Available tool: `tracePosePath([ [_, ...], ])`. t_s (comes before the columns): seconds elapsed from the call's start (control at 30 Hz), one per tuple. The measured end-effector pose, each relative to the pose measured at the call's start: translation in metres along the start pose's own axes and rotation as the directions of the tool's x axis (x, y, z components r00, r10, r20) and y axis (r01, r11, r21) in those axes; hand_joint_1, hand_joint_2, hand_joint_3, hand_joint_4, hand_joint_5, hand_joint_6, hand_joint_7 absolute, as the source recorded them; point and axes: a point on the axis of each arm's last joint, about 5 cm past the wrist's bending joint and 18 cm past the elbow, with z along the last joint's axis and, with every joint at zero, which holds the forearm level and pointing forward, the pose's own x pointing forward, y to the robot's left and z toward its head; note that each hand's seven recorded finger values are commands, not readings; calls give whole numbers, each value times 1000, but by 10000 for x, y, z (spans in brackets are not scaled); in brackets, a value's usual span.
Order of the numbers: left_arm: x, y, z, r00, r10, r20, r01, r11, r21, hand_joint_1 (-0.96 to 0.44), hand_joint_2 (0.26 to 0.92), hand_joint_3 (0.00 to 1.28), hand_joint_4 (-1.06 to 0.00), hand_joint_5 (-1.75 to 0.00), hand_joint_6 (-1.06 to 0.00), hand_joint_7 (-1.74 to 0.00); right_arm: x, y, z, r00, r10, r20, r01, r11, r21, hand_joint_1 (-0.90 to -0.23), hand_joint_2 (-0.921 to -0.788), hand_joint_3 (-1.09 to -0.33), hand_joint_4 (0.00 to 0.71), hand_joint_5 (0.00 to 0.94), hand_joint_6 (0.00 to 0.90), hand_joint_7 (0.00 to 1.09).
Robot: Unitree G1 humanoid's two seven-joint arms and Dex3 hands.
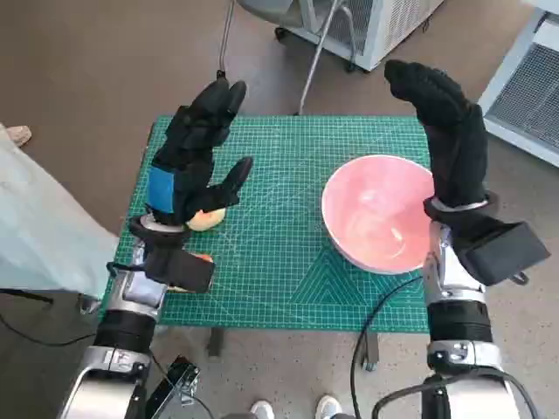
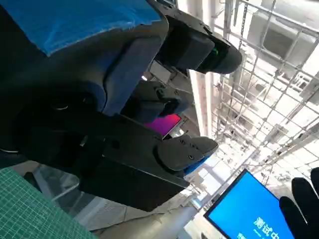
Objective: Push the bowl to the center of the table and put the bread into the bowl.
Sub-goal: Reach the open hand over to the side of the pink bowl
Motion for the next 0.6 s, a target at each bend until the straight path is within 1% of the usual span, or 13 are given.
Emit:
tracePosePath([
  [0.6,0,-1,3,1000,-3,3,3,1000,-6,-62,738,692,-394,0,-317,-309,-4,10,-6,1000,7,-1,-7,1000,8,-563,-921,-709,330,0,22,762],
])
